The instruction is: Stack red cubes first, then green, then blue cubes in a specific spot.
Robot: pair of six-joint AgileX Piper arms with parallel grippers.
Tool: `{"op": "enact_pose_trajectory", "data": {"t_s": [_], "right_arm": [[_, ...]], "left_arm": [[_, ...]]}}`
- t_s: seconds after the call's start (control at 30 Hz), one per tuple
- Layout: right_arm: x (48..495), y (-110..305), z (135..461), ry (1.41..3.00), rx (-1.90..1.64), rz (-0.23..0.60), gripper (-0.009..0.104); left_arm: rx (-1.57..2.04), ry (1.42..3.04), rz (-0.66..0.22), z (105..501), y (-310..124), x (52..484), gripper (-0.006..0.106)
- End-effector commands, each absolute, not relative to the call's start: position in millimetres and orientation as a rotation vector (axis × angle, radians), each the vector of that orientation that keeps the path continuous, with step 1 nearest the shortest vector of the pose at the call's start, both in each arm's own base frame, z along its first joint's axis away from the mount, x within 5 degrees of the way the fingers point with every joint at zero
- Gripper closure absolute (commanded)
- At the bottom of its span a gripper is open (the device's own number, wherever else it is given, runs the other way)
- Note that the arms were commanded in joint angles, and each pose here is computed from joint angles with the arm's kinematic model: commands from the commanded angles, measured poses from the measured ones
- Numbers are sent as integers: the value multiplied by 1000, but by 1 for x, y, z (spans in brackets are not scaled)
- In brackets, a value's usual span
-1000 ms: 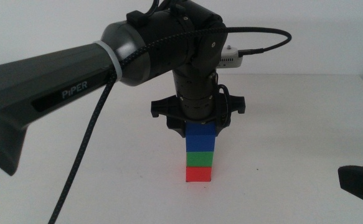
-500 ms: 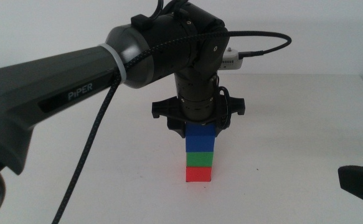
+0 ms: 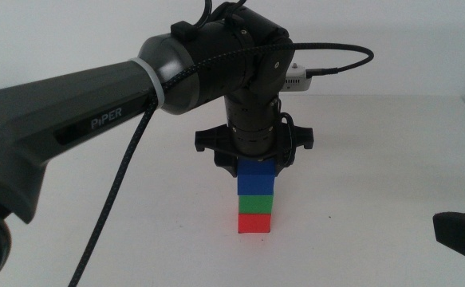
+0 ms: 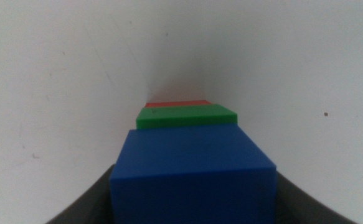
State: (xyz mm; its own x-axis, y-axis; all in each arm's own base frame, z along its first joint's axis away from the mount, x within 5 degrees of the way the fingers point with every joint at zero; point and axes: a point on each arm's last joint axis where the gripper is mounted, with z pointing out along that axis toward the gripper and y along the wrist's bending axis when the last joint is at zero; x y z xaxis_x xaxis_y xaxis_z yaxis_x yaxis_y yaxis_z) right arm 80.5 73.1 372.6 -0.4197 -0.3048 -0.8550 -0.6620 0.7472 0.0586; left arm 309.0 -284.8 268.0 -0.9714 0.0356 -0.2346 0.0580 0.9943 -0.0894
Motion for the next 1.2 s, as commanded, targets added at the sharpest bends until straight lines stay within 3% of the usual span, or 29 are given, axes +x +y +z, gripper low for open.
{"op": "enact_pose_trajectory", "data": {"t_s": [0.0, 0.2, 0.67, 0.7, 0.73, 0.83, 1.03, 1.17], "right_arm": [[81, 72, 373, 2014, -721, 478, 4], [81, 72, 373, 2014, -721, 478, 4], [81, 72, 373, 2014, -721, 478, 4], [81, 72, 373, 2014, -721, 478, 4], [81, 72, 373, 2014, -721, 478, 4], [81, 72, 373, 2014, -721, 478, 4], [81, 72, 373, 2014, -721, 478, 4], [81, 72, 373, 2014, -721, 478, 4]], "left_arm": [[74, 2887, -166, 273, -286, 308, 66], [71, 2872, -202, 274, -289, 309, 57], [87, 2871, -157, 274, -286, 309, 55], [90, 2871, -157, 274, -286, 309, 52], [112, 2870, -154, 274, -286, 309, 42], [128, 2866, -155, 274, -286, 309, 32], [158, 2856, -160, 274, -287, 310, 19], [252, 2827, -187, 292, -282, 303, 16]]}}
